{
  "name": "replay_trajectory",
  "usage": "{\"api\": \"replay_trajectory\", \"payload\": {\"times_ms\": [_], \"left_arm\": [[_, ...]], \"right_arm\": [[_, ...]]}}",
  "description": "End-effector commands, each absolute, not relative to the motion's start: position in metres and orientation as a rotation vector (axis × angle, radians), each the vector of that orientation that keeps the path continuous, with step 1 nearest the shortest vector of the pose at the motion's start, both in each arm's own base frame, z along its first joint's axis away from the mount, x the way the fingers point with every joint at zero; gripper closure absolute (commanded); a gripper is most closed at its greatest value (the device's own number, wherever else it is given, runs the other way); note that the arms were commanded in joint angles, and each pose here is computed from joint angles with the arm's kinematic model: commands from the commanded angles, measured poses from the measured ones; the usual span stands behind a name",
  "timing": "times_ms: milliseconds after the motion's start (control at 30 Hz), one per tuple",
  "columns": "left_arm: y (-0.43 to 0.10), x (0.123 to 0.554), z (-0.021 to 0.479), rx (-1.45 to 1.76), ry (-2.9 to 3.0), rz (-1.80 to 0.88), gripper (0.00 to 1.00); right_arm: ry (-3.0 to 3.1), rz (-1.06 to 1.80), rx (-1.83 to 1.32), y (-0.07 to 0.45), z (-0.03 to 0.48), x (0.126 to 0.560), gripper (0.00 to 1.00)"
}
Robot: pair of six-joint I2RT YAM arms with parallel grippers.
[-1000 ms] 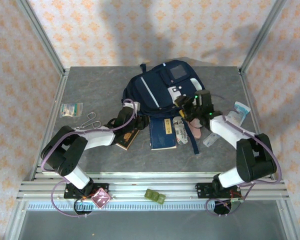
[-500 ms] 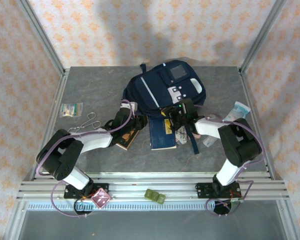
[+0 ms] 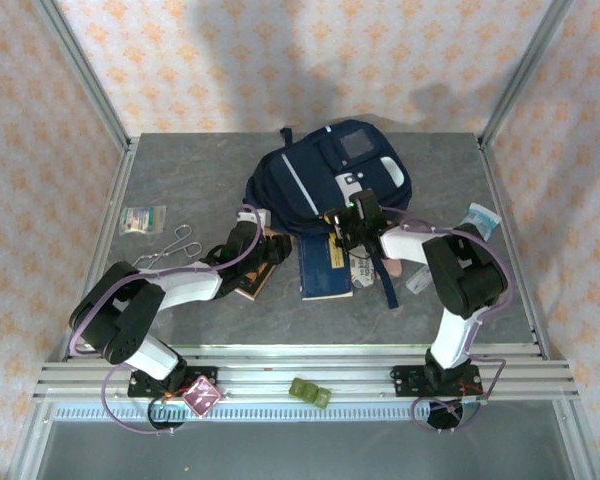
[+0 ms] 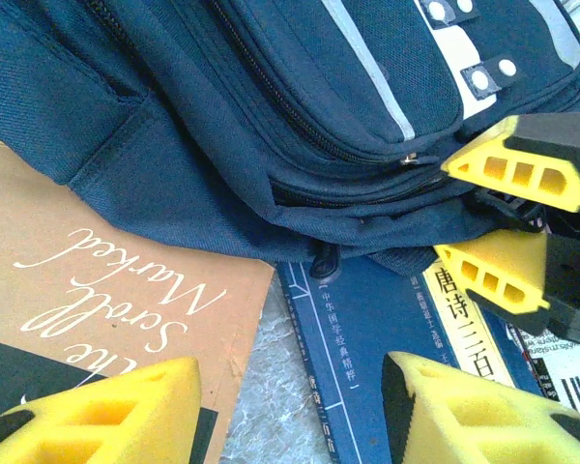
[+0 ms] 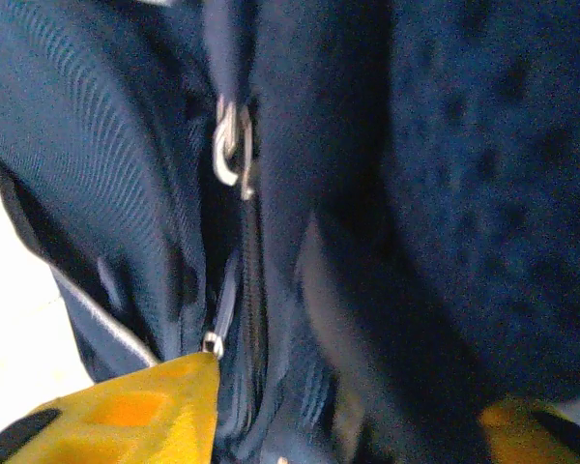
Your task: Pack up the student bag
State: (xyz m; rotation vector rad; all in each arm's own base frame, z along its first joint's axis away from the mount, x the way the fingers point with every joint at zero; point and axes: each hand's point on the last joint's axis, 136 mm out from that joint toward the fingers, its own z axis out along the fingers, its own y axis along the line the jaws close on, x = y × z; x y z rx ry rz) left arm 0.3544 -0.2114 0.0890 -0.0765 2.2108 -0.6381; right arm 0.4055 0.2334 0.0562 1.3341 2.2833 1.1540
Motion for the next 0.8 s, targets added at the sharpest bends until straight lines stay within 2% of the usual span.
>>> {"api": "replay_trajectory", "payload": {"times_ms": [0, 100, 167, 500, 633, 767], "left_arm": [[-0.211, 0.357, 0.102, -0.097, 2.161, -0.676, 0.47], [-0.211, 0.358, 0.104, -0.097, 2.16, -0.677, 0.47], [-0.212, 0.358, 0.106, -0.091, 2.154, -0.68, 0.47], [-0.223, 0.355, 0.142, 0.004, 2.072, -0.84, 0.46], [-0.234, 0.352, 0.155, 0.084, 2.043, -0.908, 0.46], [-0.243, 0.352, 0.157, 0.126, 2.048, -0.94, 0.41]], "right_arm": [[2.262, 1.001, 1.406, 0.216, 0.038, 0.412, 0.69], [2.271, 1.03, 1.382, 0.221, 0.038, 0.415, 0.92], [2.258, 1.053, 1.346, 0.222, 0.048, 0.418, 1.0], [2.122, 1.259, 1.049, 0.229, 0.163, 0.433, 1.0], [2.102, 1.308, 0.965, 0.232, 0.189, 0.431, 1.0], [2.1, 1.332, 0.911, 0.235, 0.199, 0.429, 1.0]]}}
